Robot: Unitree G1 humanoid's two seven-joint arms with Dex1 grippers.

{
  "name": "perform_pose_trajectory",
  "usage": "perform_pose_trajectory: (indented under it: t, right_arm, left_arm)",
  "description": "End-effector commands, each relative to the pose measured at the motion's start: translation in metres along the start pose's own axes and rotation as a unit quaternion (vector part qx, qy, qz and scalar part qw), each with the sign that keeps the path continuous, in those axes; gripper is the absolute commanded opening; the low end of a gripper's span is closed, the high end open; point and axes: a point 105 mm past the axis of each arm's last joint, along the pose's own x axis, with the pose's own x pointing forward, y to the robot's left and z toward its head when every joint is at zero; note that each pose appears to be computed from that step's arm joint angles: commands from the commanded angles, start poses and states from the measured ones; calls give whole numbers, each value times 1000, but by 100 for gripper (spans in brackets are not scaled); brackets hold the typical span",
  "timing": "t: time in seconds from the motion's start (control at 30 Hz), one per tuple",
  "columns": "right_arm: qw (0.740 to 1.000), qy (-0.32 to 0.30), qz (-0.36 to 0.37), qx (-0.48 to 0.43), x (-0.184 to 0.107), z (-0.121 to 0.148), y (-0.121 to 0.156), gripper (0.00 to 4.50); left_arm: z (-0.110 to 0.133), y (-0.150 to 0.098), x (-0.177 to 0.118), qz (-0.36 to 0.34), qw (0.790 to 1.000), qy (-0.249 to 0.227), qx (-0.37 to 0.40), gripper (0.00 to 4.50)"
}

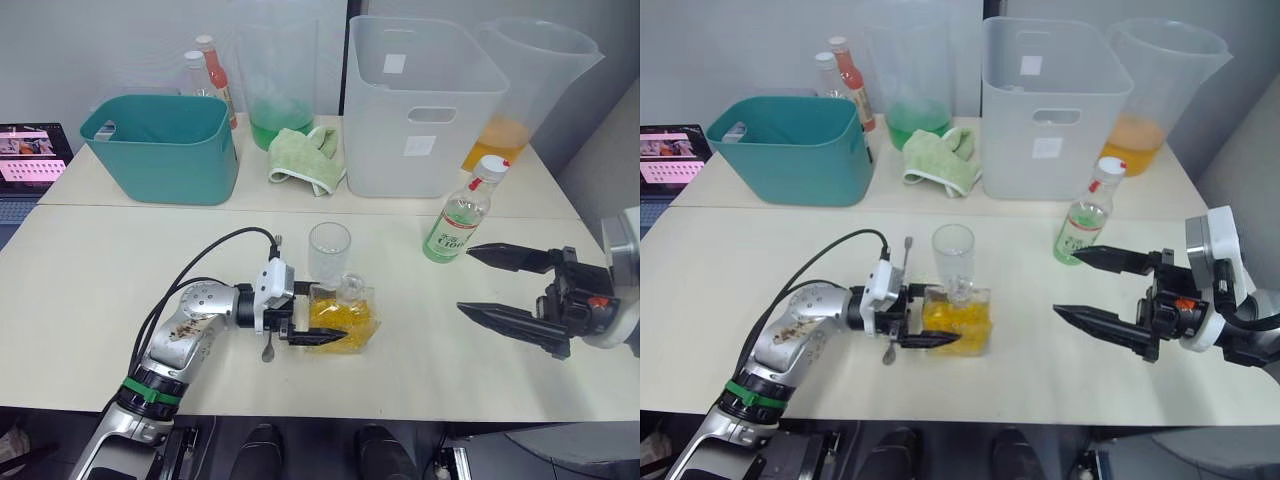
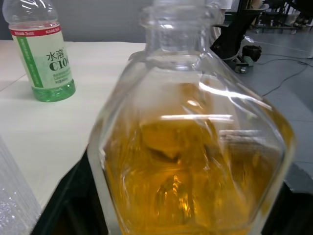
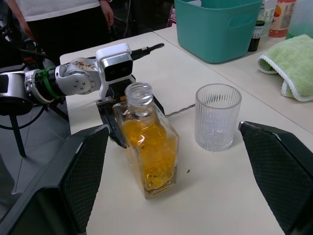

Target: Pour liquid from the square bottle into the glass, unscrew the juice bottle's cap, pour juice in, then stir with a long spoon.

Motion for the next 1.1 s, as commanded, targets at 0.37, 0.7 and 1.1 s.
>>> perform_pose_trajectory:
  t: [0.37,0.7,1.1]
  right_arm:
    - [1000,-10,10,-19,10,11,4,450]
    - [999,-21,7,-26,16,13,5,450]
    - [998,-4,56,-41,64,6,17,450]
  left_arm:
    - [28,-7,-5,-20,1000,7,2,447]
    - [23,-12,-1,-30,999,33,13,447]
    - [20,-8,0,-24,999,41,25,282]
